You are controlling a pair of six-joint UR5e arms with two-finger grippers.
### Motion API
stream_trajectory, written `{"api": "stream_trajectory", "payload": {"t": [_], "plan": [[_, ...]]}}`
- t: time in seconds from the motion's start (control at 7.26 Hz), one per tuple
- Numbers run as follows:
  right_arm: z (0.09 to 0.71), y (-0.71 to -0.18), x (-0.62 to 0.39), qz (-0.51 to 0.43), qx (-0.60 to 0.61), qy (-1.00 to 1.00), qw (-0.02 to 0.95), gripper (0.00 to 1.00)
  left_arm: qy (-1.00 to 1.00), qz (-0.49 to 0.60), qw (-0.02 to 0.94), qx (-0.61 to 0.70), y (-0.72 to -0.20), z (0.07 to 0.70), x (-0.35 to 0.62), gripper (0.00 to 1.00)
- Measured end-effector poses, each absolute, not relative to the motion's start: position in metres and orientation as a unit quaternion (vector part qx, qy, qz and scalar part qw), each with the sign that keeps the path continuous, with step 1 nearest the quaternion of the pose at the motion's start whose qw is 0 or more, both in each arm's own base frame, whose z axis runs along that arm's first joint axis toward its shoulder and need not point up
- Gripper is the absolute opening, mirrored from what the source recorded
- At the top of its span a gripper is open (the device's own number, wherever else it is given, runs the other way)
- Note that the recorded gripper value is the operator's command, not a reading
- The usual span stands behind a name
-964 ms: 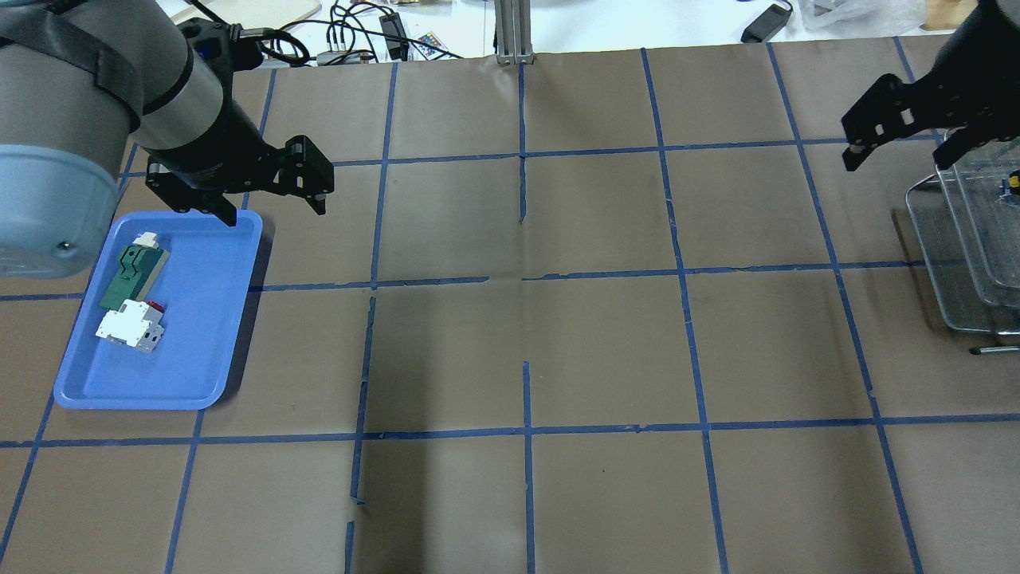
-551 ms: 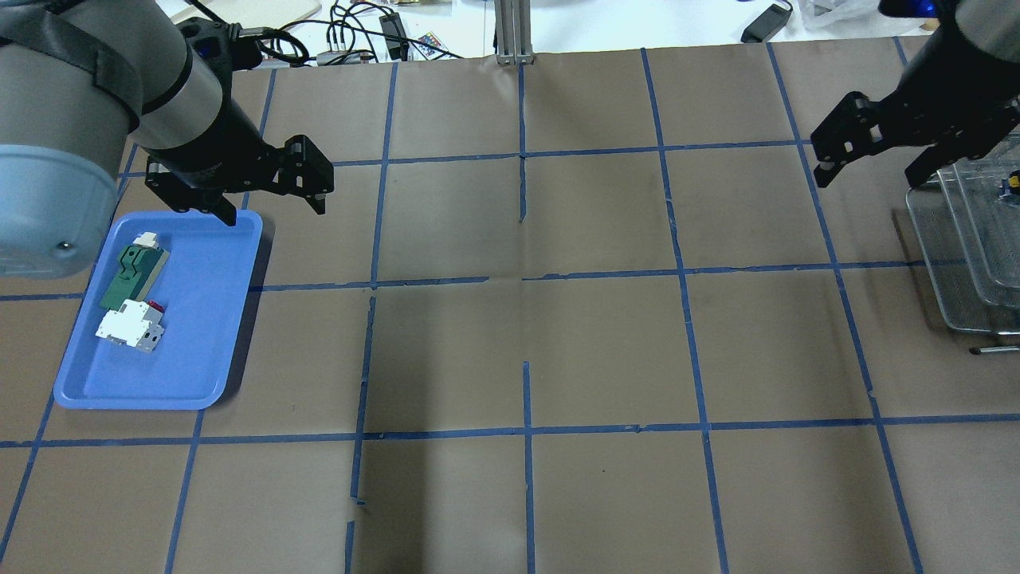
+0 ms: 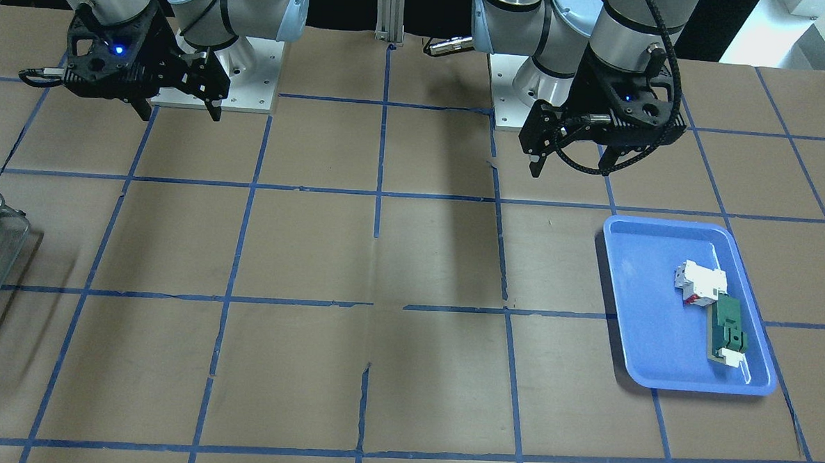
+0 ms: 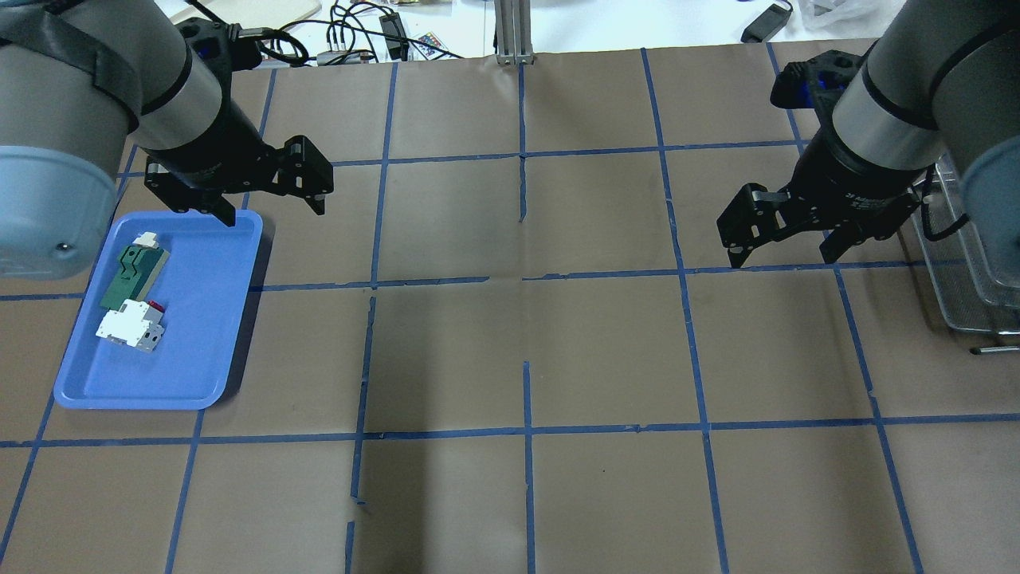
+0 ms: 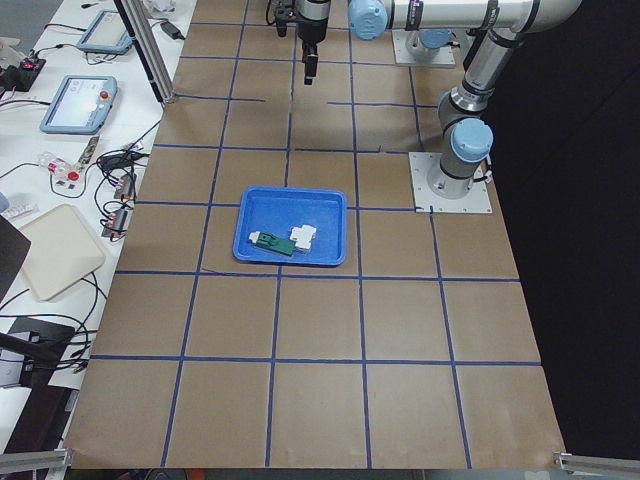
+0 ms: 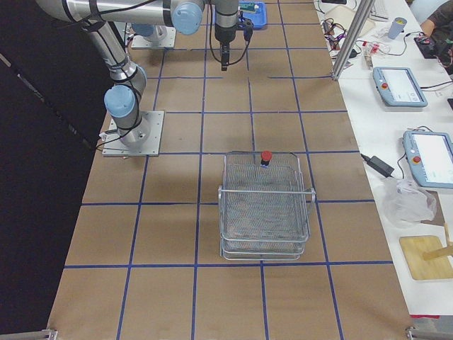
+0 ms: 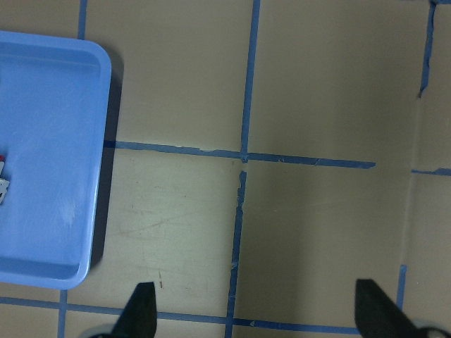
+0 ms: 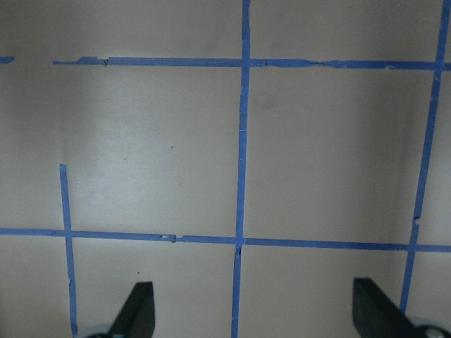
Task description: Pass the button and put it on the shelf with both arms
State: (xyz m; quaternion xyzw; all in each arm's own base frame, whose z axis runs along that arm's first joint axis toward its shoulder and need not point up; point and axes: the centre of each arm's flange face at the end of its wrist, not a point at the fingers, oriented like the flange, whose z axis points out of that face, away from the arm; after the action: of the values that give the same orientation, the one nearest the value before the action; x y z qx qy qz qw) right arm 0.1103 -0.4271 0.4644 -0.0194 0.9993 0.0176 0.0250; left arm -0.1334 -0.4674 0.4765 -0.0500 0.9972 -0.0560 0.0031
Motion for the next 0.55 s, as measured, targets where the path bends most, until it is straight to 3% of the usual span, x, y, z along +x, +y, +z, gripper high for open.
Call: {"api": "stream_trajectory", "payload": {"t": [0.55], "plan": [[0.4732, -0.4325, 0.1182, 0.002, -0.03, 0.999, 0.018, 1.0, 0.997, -0.056, 0.003, -0.05, -0.4672, 0.477, -0.1333, 1.0]]}}
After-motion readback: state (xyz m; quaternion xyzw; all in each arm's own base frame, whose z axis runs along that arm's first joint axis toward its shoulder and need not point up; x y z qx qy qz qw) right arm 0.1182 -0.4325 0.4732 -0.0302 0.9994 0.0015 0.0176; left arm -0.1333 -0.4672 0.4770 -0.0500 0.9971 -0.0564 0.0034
